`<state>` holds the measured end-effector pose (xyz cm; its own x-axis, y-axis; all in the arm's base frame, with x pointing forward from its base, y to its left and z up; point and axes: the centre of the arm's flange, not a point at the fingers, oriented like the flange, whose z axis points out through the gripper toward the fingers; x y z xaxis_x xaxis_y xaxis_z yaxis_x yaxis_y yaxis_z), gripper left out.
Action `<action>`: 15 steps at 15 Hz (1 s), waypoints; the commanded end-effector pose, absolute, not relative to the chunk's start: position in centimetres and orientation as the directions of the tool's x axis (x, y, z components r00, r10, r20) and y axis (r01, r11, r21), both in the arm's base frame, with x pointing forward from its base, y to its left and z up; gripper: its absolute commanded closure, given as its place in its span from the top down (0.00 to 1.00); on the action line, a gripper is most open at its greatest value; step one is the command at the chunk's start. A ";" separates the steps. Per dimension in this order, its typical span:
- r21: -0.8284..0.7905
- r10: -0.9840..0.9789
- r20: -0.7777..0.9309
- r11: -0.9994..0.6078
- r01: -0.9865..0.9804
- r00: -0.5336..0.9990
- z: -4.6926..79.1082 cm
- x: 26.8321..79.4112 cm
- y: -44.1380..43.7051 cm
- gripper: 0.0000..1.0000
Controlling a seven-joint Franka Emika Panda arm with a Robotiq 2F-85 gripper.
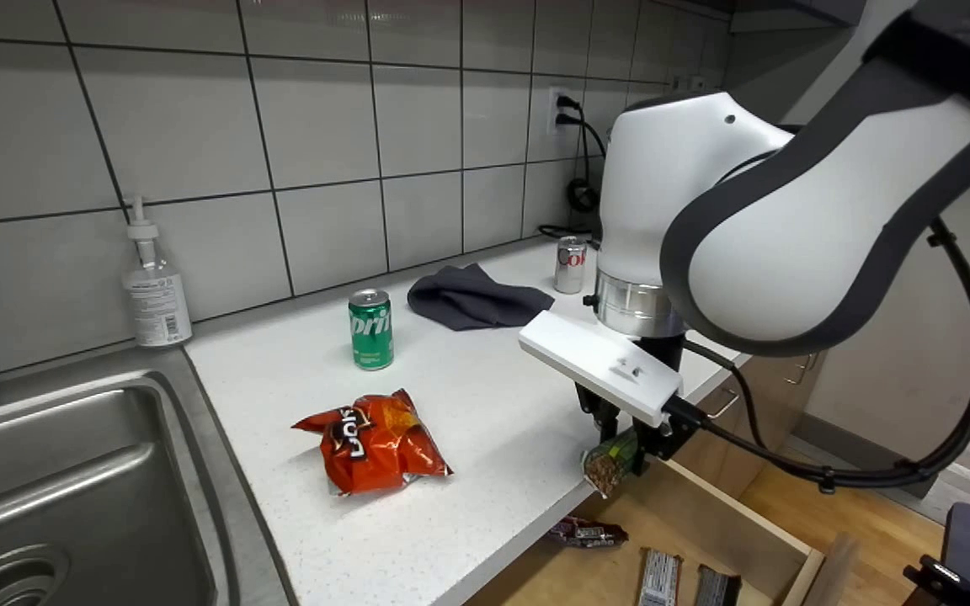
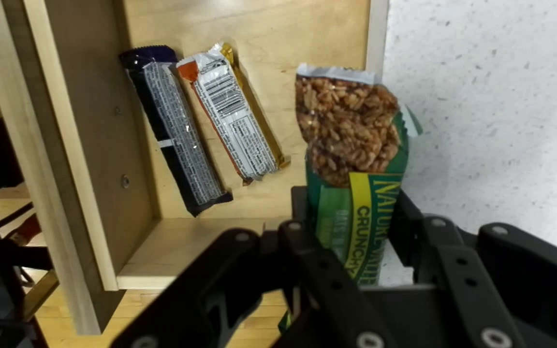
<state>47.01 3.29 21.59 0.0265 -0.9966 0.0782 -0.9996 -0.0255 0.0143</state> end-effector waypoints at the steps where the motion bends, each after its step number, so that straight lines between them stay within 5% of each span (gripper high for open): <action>1: -0.001 -0.995 0.095 0.008 -1.000 -0.008 22.9 44.6 3.4 0.16; 15: -0.005 -0.992 0.126 0.017 -1.000 -0.017 18.6 42.4 1.8 0.16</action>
<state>42.67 2.28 19.48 -0.0008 -0.9924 0.1229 -0.9999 0.0029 0.0169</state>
